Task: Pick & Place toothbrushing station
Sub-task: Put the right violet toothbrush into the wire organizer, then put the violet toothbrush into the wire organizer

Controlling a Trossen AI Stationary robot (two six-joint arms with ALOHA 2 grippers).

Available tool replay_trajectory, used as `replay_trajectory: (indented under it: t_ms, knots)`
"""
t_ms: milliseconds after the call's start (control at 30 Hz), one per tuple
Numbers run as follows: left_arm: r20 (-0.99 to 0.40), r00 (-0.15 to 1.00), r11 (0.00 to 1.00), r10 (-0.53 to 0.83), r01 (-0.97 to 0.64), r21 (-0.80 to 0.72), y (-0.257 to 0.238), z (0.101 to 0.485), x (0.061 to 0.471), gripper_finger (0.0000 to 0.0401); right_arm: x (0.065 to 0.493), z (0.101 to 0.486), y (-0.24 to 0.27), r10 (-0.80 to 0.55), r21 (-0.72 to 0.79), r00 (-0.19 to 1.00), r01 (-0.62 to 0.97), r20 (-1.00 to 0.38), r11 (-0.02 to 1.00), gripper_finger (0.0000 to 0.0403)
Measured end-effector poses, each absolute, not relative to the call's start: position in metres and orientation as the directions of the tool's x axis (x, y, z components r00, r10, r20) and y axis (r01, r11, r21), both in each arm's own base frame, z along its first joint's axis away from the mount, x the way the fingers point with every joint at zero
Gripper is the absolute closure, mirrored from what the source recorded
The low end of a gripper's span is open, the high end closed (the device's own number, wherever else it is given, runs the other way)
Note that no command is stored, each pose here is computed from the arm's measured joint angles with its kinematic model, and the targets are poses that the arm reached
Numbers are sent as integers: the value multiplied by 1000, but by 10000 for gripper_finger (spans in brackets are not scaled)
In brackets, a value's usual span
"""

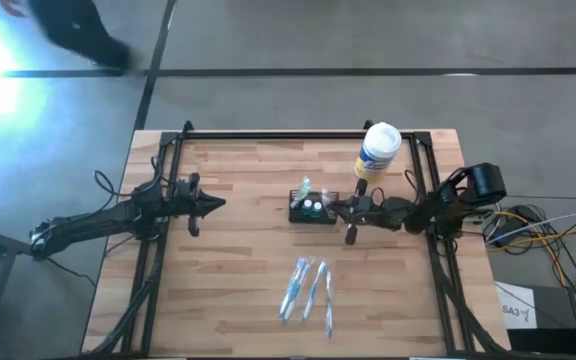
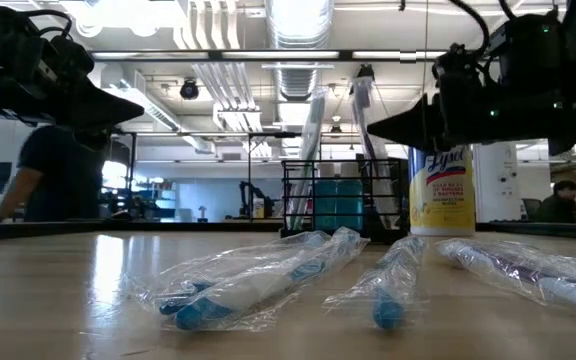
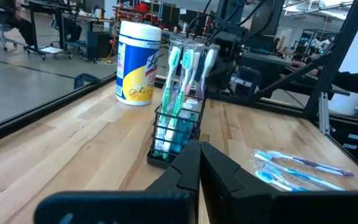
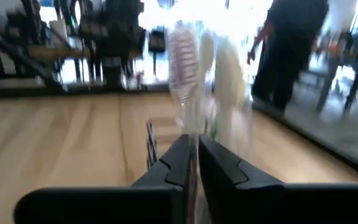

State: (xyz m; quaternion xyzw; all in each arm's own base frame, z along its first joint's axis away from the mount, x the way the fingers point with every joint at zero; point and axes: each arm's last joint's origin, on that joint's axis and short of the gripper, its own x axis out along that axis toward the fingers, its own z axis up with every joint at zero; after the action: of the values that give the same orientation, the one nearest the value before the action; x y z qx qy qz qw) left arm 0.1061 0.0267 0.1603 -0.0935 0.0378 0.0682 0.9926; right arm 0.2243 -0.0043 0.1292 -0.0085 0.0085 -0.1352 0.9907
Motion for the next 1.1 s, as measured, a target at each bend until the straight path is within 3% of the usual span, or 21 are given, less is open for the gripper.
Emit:
replay_trajectory:
  t_ms: [133,367,567,867,1100]
  knots:
    - [-89,988,973,128,-143,-180,27,160,106,391,224,127,-5,-302,4,944,305,-132,952,339]
    - [-91,988,975,128,-142,-173,27,160,106,391,222,150,-5,-312,30,944,317,-108,948,286]
    - [-104,986,974,128,-144,-175,27,159,106,391,215,166,-5,-311,33,930,323,-195,946,256]
    - [-113,985,974,127,-146,-174,27,158,106,391,219,212,23,-196,47,921,224,-335,973,250]
    - [-102,987,975,127,-143,-168,27,159,106,391,222,242,62,-85,183,834,217,-545,959,266]
